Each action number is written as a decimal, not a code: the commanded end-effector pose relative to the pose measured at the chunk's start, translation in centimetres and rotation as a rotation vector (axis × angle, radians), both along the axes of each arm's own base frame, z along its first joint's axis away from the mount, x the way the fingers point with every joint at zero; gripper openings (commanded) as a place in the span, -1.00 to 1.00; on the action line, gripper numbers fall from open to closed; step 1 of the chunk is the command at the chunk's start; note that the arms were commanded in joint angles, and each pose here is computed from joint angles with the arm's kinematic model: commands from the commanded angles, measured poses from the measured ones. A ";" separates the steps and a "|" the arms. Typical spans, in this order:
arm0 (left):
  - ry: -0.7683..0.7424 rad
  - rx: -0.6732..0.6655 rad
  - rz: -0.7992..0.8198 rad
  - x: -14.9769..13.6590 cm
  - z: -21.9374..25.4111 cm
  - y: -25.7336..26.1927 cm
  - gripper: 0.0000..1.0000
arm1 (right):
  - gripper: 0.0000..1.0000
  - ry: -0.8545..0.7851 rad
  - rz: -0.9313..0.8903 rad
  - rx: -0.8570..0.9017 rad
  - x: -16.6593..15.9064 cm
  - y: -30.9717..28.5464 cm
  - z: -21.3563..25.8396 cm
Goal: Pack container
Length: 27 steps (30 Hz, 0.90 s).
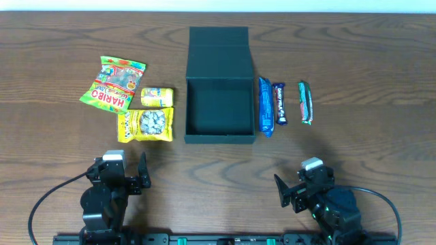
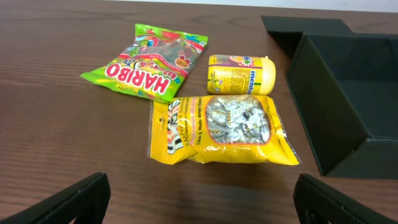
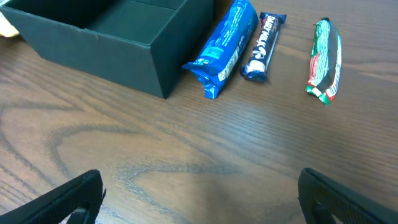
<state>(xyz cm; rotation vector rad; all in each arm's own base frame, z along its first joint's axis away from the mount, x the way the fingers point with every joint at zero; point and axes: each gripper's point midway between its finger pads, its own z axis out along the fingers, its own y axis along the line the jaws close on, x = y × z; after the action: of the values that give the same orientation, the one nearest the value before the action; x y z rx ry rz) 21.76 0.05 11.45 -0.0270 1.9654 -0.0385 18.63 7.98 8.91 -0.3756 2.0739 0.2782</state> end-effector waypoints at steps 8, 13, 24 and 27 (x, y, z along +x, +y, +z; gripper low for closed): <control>0.014 -0.007 0.015 0.0 -0.8 0.2 0.91 | 0.99 -0.003 -0.027 0.007 0.2 -0.4 0.0; 0.014 -0.007 0.015 0.0 -0.8 0.2 0.91 | 0.98 -0.003 -0.027 0.007 0.2 -0.4 0.0; 0.012 -0.007 0.014 0.0 -0.7 0.2 0.91 | 0.99 -0.003 -0.027 0.007 0.2 -0.4 0.0; 0.019 -0.157 -0.058 -0.1 -0.7 -2.0 0.90 | 0.98 -0.003 -0.027 0.007 0.2 -0.4 0.0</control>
<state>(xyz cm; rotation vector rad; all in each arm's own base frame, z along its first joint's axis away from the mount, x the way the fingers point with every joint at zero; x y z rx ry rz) 21.76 -0.20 11.47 -0.0365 1.9648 -0.0649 18.63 7.98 8.91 -0.3756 2.0739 0.2782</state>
